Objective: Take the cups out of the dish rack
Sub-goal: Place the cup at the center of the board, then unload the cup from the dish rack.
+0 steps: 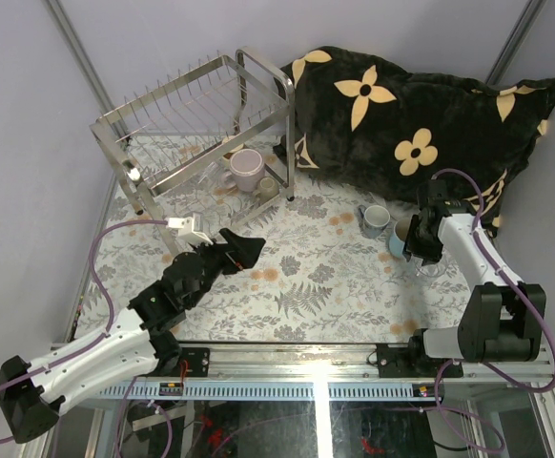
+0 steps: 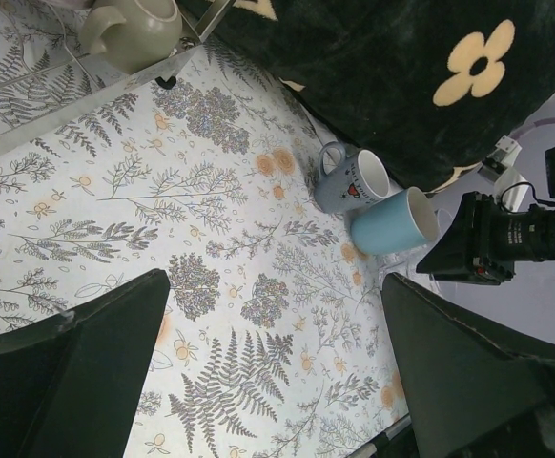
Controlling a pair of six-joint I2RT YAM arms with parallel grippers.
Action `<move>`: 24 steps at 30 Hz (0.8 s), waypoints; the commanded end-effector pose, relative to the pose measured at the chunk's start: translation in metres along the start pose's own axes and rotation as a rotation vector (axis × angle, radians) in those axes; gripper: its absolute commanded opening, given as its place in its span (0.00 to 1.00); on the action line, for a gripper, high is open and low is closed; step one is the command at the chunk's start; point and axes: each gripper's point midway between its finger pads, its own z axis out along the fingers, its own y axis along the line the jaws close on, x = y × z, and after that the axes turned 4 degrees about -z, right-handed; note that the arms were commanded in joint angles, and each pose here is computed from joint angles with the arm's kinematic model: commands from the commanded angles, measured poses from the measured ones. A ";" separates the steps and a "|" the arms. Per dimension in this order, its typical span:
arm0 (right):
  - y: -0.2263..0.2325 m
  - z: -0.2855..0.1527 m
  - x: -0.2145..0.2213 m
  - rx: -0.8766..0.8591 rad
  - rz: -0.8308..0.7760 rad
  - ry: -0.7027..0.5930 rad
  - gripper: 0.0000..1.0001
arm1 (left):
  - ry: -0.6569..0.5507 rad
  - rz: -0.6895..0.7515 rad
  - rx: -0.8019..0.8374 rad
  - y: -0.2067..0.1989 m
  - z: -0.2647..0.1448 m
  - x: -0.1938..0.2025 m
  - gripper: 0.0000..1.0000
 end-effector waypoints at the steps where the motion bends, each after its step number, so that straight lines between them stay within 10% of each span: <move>1: -0.007 -0.034 -0.029 0.011 0.022 -0.131 0.46 | -0.023 -0.009 0.016 -0.003 0.002 -0.004 0.94; 12: 0.030 -0.147 -0.065 -0.357 0.106 -0.565 0.52 | -0.069 0.065 -0.128 0.022 0.017 -0.008 0.93; 24: 0.074 -0.179 -0.035 -0.748 0.045 -0.769 0.53 | -0.189 0.226 -0.317 0.027 0.060 -0.034 0.93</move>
